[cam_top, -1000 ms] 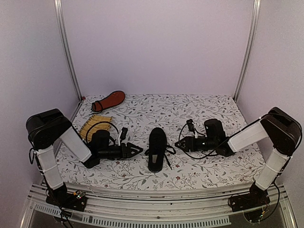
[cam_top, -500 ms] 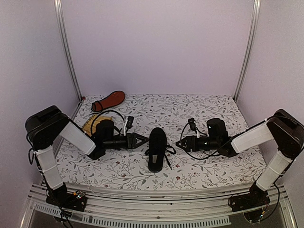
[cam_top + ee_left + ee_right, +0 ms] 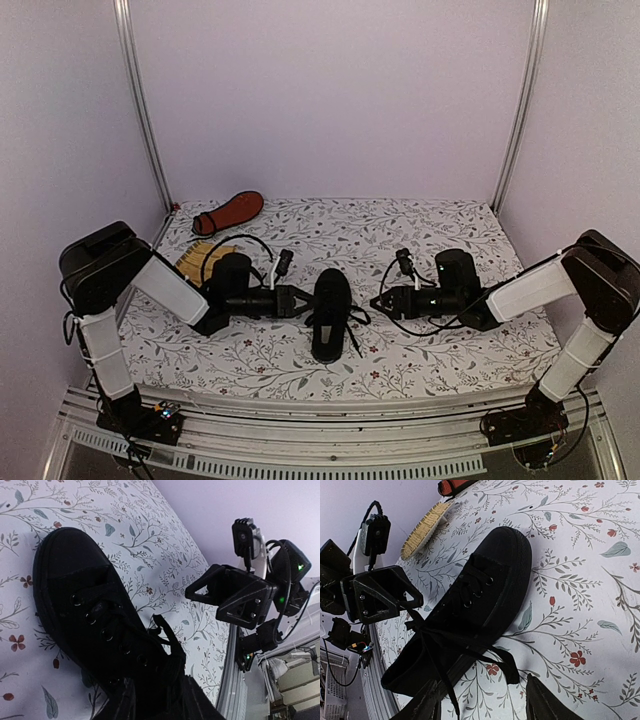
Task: Tie the shoes
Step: Pull the crossed shoelace on the shoe.
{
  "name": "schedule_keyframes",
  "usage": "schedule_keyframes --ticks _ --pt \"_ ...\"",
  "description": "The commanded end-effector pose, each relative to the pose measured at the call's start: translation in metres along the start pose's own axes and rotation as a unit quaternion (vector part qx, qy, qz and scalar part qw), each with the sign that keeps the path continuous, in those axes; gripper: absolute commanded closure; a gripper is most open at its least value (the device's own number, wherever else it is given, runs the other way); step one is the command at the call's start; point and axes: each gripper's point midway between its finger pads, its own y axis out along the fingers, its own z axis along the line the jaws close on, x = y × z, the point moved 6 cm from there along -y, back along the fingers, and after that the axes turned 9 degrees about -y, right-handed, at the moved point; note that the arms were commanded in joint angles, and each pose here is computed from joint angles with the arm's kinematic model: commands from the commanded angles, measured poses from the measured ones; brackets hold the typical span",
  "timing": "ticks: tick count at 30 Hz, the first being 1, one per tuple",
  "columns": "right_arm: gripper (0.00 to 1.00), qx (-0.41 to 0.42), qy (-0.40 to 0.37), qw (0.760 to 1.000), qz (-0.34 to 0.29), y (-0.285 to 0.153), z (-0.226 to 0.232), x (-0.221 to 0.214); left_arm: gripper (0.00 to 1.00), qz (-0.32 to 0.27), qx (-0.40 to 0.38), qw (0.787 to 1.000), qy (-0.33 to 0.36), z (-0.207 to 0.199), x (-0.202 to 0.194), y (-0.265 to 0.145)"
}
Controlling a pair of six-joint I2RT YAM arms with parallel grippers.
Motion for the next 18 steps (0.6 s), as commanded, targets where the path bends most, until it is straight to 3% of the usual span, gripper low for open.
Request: schedule_keyframes --ticks 1,9,18 --pt "0.43 0.001 -0.005 1.000 -0.010 -0.004 0.001 0.003 0.71 0.013 0.001 1.000 0.010 -0.001 -0.006 0.007" --pt "0.43 -0.003 -0.005 1.000 -0.011 -0.005 0.000 0.002 1.00 0.012 -0.009 1.000 0.014 -0.006 -0.009 0.006" --pt "0.43 -0.015 -0.003 1.000 -0.015 -0.008 -0.002 0.001 1.00 -0.039 0.018 0.999 -0.017 0.010 -0.004 -0.019"
